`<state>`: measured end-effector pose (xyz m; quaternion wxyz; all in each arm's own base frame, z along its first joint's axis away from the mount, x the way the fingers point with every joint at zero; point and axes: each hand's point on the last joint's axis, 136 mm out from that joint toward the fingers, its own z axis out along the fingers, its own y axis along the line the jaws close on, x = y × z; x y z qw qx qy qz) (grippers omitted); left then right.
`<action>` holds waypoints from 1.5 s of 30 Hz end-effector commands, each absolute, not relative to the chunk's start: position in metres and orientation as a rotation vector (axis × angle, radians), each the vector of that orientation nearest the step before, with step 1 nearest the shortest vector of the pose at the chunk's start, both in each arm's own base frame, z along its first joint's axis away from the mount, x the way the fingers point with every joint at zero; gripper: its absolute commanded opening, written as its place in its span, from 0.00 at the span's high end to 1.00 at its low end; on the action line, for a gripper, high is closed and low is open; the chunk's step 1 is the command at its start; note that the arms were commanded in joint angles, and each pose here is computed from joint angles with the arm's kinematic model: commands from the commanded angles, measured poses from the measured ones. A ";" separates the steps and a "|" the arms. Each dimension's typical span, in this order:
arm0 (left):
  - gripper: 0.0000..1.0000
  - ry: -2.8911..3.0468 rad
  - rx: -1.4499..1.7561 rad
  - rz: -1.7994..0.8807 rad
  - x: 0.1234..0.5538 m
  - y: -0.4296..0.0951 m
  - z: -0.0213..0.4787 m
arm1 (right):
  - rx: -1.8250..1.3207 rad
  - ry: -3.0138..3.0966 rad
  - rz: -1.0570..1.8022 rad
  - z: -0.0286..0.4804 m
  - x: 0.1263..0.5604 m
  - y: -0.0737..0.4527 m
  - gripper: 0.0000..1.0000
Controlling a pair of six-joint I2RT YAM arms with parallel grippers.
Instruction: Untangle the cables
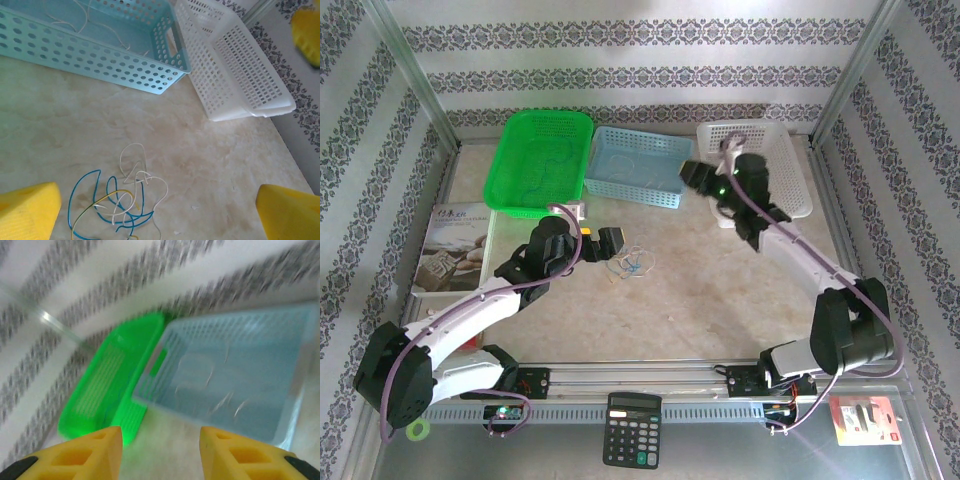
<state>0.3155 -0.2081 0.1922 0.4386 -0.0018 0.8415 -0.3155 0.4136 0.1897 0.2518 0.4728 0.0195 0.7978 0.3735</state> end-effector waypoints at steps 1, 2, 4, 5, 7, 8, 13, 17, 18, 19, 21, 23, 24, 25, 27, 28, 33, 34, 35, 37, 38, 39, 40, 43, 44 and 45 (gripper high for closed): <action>0.00 2.129 -0.121 -0.757 0.324 -0.194 0.189 | -0.038 2.021 0.861 0.219 0.386 0.211 0.54; 0.00 2.145 -0.144 -0.752 0.326 -0.190 0.185 | -0.063 2.051 0.861 0.206 0.375 0.220 0.54; 0.00 2.171 -0.181 -0.742 0.330 -0.181 0.179 | -0.104 2.103 0.856 0.185 0.358 0.233 0.54; 0.00 2.189 -0.201 -0.738 0.332 -0.175 0.176 | -0.122 2.123 0.853 0.176 0.351 0.239 0.54; 0.00 2.221 -0.235 -0.733 0.336 -0.165 0.171 | -0.164 2.159 0.849 0.161 0.338 0.251 0.54; 0.00 2.238 -0.248 -0.729 0.339 -0.160 0.170 | -0.189 2.178 0.845 0.154 0.332 0.257 0.54; 0.02 2.324 -0.133 -0.605 0.351 -0.152 0.176 | -0.260 2.234 0.818 0.132 0.323 0.274 0.54; 0.07 2.463 -0.005 -0.489 0.357 -0.154 0.161 | -0.280 2.248 0.816 0.126 0.327 0.283 0.54; 0.08 2.494 0.014 -0.460 0.359 -0.154 0.156 | -0.283 2.256 0.812 0.122 0.329 0.284 0.54; 0.09 2.510 0.027 -0.430 0.361 -0.154 0.152 | -0.287 2.257 0.811 0.122 0.330 0.286 0.54; 0.10 2.539 0.057 -0.378 0.362 -0.155 0.142 | -0.288 2.263 0.802 0.119 0.335 0.289 0.54; 0.11 2.560 0.079 -0.368 0.363 -0.159 0.133 | -0.290 2.267 0.799 0.117 0.339 0.292 0.54; 0.13 2.568 0.091 -0.366 0.363 -0.162 0.128 | -0.290 2.266 0.801 0.117 0.340 0.293 0.54; 0.14 2.575 0.103 -0.362 0.363 -0.165 0.124 | -0.290 2.269 0.799 0.116 0.342 0.294 0.54; 0.17 2.597 0.131 -0.351 0.362 -0.170 0.114 | -0.289 2.271 0.796 0.114 0.345 0.296 0.54; 0.18 2.606 0.142 -0.348 0.362 -0.172 0.110 | -0.286 2.276 0.795 0.113 0.346 0.297 0.54; 0.25 2.638 0.190 -0.341 0.361 -0.182 0.092 | -0.283 2.293 0.805 0.106 0.349 0.301 0.53; 0.25 2.638 0.196 -0.337 0.361 -0.184 0.090 | -0.281 2.296 0.808 0.104 0.349 0.302 0.54; 0.27 2.639 0.210 -0.341 0.361 -0.187 0.088 | -0.279 2.302 0.812 0.102 0.349 0.302 0.54; 0.28 2.648 0.230 -0.346 0.359 -0.192 0.082 | -0.273 2.309 0.822 0.098 0.349 0.304 0.54; 0.29 2.652 0.238 -0.350 0.359 -0.194 0.079 | -0.271 2.313 0.827 0.096 0.348 0.304 0.54; 0.30 2.655 0.248 -0.356 0.359 -0.198 0.077 | -0.273 2.319 0.834 0.093 0.346 0.305 0.54; 0.31 2.661 0.250 -0.356 0.358 -0.199 0.073 | -0.272 2.319 0.836 0.092 0.346 0.305 0.54; 0.33 2.676 0.249 -0.358 0.358 -0.201 0.065 | -0.270 2.331 0.837 0.087 0.344 0.305 0.54; 0.34 2.679 0.249 -0.360 0.358 -0.202 0.063 | -0.270 2.336 0.837 0.085 0.343 0.305 0.54; 0.34 2.683 0.249 -0.365 0.358 -0.203 0.060 | -0.272 2.338 0.839 0.085 0.342 0.306 0.54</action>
